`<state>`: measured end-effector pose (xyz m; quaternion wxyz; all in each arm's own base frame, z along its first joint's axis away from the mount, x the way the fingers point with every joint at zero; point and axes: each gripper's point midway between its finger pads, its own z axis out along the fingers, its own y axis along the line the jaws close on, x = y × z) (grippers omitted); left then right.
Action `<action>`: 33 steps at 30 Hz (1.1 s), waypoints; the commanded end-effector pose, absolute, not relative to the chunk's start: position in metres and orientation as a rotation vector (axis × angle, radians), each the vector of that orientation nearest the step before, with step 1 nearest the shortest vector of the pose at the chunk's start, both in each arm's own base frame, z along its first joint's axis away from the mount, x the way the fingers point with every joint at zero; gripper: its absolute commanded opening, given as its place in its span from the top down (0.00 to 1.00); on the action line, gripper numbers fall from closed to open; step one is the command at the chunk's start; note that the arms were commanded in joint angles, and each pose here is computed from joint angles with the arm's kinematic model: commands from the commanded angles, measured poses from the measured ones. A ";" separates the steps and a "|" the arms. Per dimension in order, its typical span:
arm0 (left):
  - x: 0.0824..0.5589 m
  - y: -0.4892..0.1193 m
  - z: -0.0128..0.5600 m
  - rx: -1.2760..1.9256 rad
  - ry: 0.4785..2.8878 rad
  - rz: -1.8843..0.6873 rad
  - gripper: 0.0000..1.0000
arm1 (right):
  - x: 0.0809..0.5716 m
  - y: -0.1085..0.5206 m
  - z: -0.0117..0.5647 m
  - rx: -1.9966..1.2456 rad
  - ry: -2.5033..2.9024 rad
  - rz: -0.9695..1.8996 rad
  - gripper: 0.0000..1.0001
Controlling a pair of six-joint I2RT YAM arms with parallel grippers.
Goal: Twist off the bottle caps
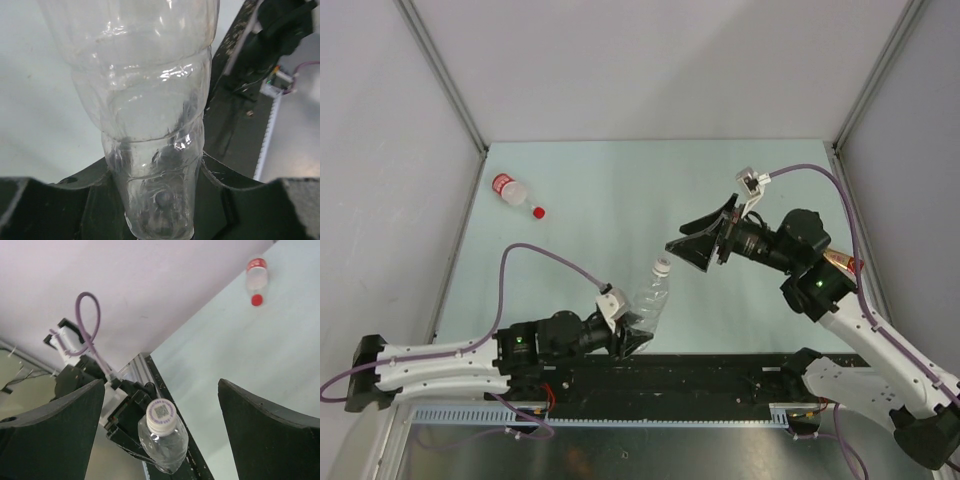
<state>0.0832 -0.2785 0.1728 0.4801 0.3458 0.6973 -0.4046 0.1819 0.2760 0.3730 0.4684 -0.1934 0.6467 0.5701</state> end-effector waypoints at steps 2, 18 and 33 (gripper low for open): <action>0.112 -0.272 0.169 0.820 1.753 -0.759 0.97 | 0.210 0.270 0.366 -0.331 1.659 1.346 0.01; 0.158 -0.239 0.149 0.779 1.898 -0.023 0.98 | 0.235 0.263 0.302 -0.244 1.941 1.328 0.01; 0.164 -0.229 0.134 0.882 1.854 0.324 0.98 | 0.231 0.273 0.255 -0.335 2.133 1.393 0.10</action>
